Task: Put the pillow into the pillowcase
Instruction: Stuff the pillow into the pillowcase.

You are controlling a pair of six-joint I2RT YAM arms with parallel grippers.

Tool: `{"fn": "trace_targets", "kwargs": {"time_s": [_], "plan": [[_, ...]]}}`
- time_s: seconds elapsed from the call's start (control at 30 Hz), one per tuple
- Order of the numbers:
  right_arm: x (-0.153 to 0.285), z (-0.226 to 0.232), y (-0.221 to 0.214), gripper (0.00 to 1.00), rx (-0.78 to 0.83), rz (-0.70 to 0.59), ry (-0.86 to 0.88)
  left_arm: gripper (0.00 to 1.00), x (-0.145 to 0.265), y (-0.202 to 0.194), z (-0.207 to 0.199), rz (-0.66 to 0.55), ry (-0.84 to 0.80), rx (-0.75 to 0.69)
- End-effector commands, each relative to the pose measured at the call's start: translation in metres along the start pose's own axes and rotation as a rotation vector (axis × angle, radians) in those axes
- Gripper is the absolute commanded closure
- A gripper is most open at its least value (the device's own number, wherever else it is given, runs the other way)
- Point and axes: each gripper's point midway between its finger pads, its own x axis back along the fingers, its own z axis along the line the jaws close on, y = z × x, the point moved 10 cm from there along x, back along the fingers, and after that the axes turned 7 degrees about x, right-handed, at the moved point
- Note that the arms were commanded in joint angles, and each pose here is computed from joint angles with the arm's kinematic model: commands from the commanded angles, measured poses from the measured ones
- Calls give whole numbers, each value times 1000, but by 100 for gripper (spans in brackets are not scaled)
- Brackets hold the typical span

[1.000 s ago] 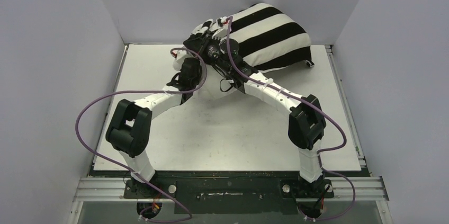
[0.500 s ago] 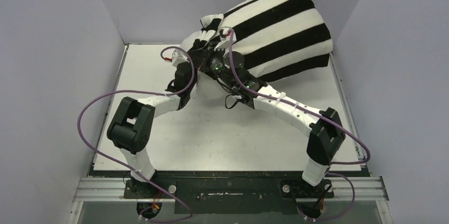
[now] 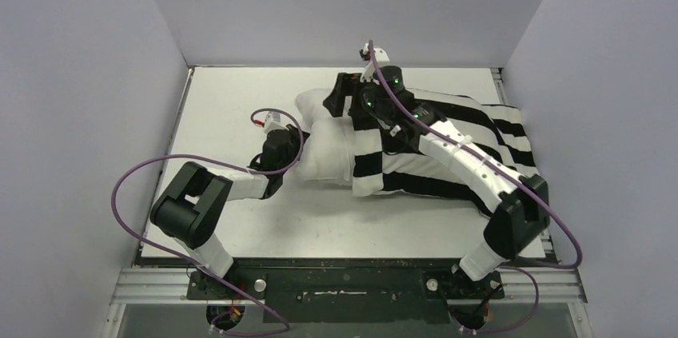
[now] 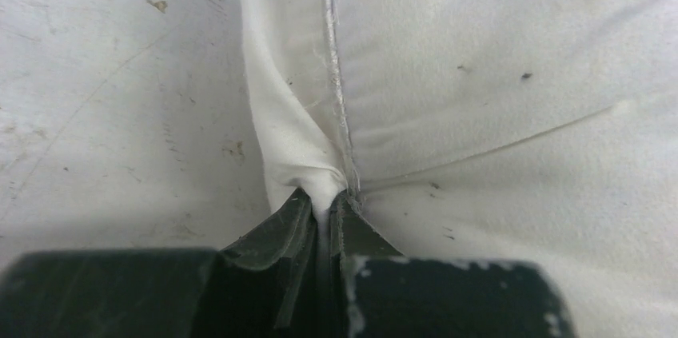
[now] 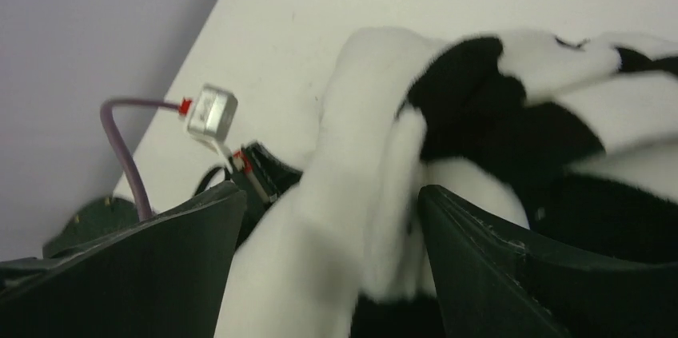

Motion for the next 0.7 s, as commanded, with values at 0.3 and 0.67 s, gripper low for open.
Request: {"fn": "trace_targets", "kwargs": {"time_s": [0.3, 0.67], "plan": [[171, -17, -54, 4, -46, 93, -201, 100, 5, 1, -48, -27, -208, -54], [107, -2, -78, 10, -41, 92, 16, 100, 22, 9, -56, -86, -199, -89]]}}
